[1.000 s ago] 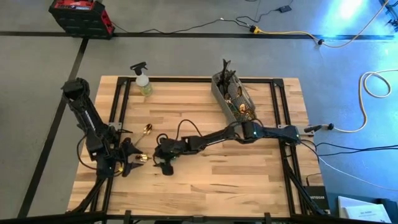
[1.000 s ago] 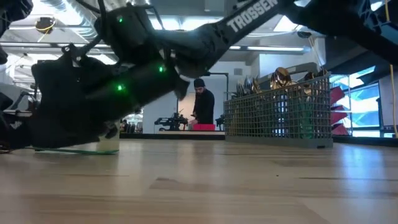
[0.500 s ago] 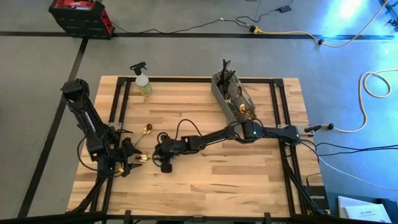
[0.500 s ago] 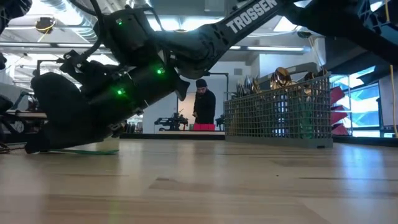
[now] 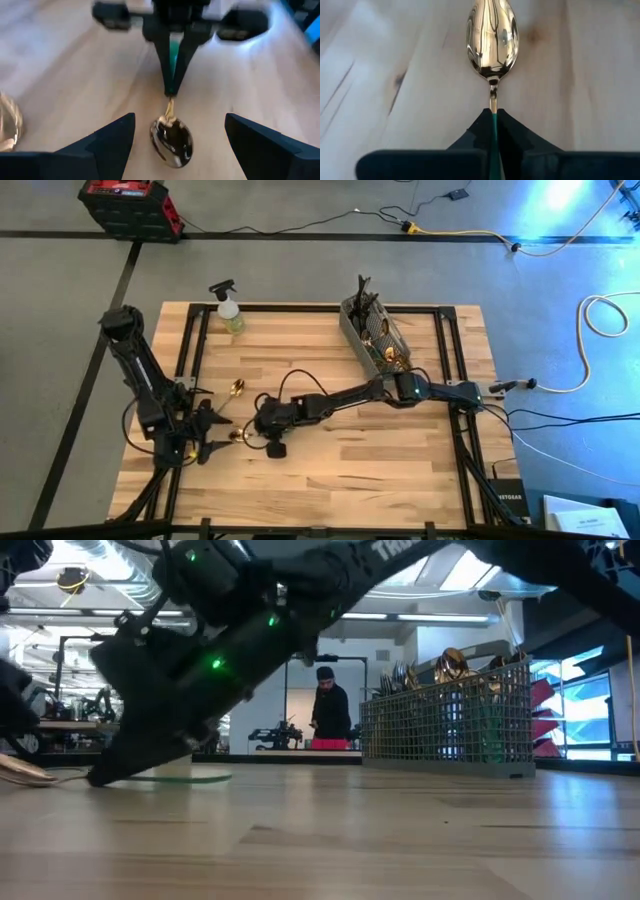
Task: Sort silverware
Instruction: Put the green spoon into the silverware basket
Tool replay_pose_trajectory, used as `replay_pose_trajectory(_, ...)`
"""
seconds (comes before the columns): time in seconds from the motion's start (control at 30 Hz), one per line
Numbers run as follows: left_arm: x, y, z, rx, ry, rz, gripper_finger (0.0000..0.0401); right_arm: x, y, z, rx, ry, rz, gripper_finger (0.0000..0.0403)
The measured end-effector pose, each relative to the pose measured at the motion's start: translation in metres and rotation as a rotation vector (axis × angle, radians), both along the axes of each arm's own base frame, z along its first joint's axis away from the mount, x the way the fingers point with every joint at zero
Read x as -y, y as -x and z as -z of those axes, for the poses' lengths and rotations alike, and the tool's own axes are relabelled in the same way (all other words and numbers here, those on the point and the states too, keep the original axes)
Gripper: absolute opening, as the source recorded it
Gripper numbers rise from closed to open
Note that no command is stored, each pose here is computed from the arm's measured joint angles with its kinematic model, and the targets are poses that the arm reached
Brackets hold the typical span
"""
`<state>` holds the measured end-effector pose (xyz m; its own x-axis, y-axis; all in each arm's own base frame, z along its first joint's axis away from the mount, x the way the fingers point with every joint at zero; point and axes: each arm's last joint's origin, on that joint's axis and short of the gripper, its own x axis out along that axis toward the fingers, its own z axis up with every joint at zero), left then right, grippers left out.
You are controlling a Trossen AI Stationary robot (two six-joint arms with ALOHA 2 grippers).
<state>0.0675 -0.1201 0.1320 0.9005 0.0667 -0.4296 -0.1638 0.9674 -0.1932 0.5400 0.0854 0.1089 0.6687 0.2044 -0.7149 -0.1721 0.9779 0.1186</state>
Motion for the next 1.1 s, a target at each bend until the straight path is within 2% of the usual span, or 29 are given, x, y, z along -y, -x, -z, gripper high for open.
replay_pose_trajectory(0.3,0.005,-0.003,-0.04,0.13,-0.058,0.037,0.0294,-0.031,0.032,-0.054,-0.111,0.177,-0.047,0.0001)
replay_pose_trajectory(0.57,0.001,-0.002,-0.045,0.15,-0.059,0.036,0.0294,-0.049,0.065,-0.113,-0.131,0.304,-0.045,0.0)
replay_pose_trajectory(0.67,0.001,-0.002,-0.045,0.15,-0.061,0.036,0.0294,-0.05,0.083,-0.139,-0.132,0.382,-0.017,0.0)
replay_pose_trajectory(0.77,0.001,-0.002,-0.045,0.15,-0.062,0.037,0.0294,-0.045,0.102,-0.162,-0.077,0.411,0.03,0.0)
replay_pose_trajectory(0.9,0.001,-0.002,-0.045,0.15,-0.061,0.037,0.0294,-0.032,0.137,-0.181,0.071,0.381,0.111,0.0)
replay_pose_trajectory(0.97,0.001,-0.002,-0.045,0.149,-0.064,0.038,0.0294,-0.022,0.161,-0.177,0.144,0.35,0.174,0.0)
replay_pose_trajectory(1.1,0.001,-0.002,-0.045,0.146,-0.072,0.039,0.0294,0.005,0.211,-0.153,0.293,0.292,0.347,0.0)
